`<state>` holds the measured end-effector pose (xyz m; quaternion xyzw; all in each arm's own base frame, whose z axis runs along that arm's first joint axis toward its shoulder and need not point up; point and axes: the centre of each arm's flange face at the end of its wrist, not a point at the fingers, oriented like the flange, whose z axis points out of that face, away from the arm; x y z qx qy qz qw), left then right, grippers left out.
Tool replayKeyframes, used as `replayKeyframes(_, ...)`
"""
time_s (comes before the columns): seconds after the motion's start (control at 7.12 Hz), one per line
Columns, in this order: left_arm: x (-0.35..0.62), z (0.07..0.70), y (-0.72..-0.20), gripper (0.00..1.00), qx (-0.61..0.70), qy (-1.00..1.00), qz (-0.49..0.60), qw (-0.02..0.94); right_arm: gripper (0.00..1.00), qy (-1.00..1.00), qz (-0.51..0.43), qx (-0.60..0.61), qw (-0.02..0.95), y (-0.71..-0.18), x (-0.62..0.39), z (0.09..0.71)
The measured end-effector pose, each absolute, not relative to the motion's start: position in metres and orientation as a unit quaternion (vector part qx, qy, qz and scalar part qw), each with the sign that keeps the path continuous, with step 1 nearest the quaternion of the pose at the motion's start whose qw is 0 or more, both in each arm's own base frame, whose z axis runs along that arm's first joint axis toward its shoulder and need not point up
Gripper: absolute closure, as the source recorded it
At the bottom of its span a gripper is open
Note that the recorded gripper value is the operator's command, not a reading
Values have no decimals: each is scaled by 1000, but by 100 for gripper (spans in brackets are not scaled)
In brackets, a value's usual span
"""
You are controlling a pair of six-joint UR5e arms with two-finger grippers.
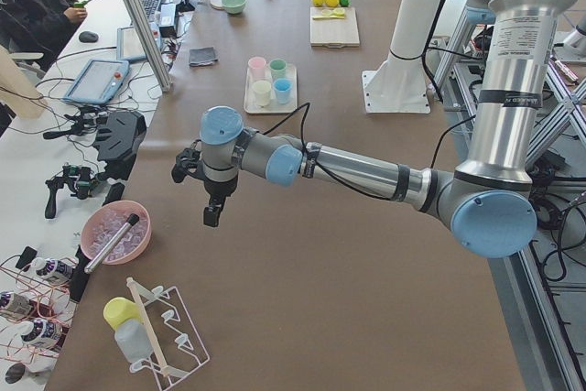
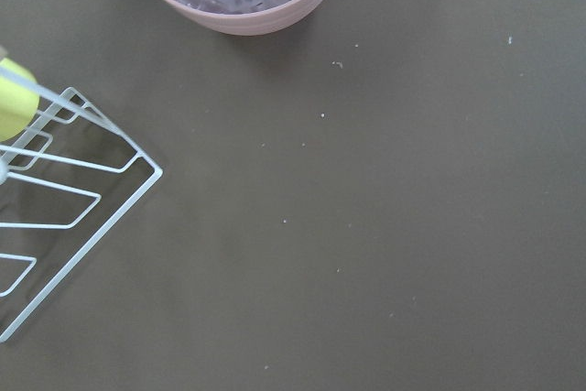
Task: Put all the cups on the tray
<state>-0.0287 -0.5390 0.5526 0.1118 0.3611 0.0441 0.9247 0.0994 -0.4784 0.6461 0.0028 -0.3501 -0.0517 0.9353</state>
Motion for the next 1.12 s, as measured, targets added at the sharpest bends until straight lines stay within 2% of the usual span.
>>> replayKeyframes(0.42,-49,595,-491,2,75,371,25,925,0,-349,-64,5,935,-493,83,634)
replayKeyframes(1.12,-50,605,-483,2,66,369,21,927,0,-348,-66,9,935,-500,79,627)
